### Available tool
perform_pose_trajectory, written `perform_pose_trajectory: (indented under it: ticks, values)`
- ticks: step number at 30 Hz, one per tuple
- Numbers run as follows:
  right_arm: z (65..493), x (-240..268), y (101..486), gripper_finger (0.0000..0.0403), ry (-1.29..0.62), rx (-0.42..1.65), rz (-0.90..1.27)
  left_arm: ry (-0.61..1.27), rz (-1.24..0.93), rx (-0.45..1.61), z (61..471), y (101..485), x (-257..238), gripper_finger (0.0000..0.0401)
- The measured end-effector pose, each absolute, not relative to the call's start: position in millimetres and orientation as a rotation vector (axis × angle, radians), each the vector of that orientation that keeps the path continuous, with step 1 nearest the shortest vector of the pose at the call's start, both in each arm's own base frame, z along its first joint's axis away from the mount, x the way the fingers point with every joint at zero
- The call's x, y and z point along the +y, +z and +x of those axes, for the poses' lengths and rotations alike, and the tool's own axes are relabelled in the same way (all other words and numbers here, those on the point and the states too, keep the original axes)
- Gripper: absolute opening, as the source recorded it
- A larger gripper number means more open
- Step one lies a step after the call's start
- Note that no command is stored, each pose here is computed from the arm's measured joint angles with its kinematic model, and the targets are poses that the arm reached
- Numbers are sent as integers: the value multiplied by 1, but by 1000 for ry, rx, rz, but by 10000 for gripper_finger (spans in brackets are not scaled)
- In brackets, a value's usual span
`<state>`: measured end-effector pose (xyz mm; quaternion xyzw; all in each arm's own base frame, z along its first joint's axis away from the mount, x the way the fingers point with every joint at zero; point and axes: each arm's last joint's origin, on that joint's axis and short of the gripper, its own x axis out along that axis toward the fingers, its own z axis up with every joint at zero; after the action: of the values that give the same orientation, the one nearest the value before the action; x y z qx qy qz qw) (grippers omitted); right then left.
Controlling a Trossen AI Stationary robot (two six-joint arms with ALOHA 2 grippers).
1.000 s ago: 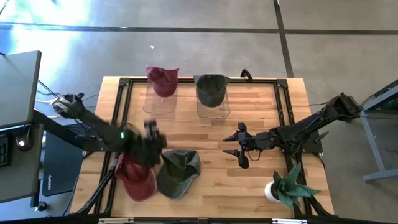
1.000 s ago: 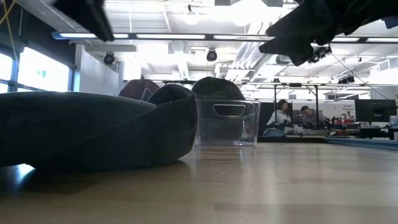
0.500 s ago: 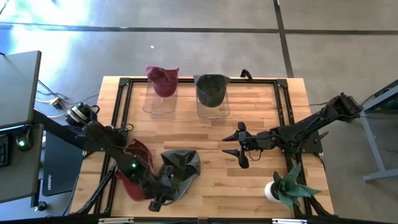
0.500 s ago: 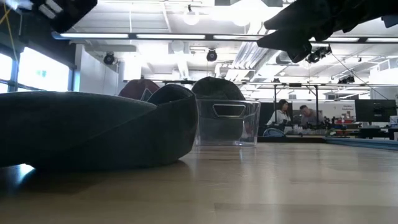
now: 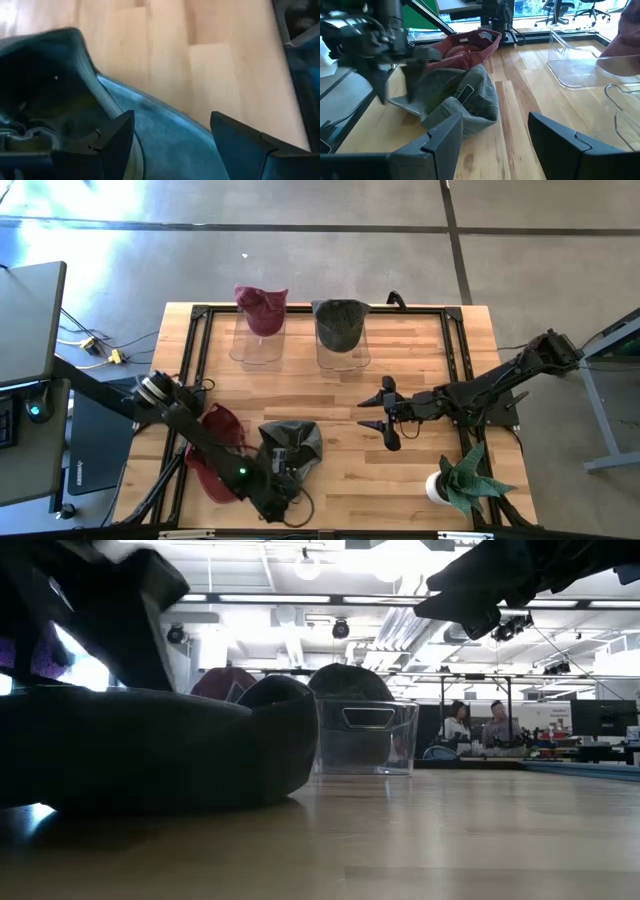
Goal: Pick & Place hat
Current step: Put the gray cap into the right transparent bin
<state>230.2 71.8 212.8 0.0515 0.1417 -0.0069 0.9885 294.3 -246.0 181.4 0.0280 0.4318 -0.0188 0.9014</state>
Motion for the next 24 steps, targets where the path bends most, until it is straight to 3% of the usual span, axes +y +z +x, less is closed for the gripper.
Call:
perform_pose_trajectory:
  ticks: [7, 12, 17, 22, 24]
  values:
    - [230, 72, 212, 220, -9, 289, 104, 121, 7, 967, 298, 174, -238, 251]
    - [230, 72, 212, 220, -12, 293, 106, 267, -24, 1115, 287, 167, -223, 214]
    - [230, 72, 212, 220, -12, 292, 106, 326, -40, 1257, 278, 165, -215, 152]
    - [230, 72, 212, 220, -12, 291, 106, 303, 47, 1342, 272, 165, -210, 40]
    - [230, 72, 212, 220, -10, 291, 104, 273, 98, 1344, 271, 169, -207, 14]
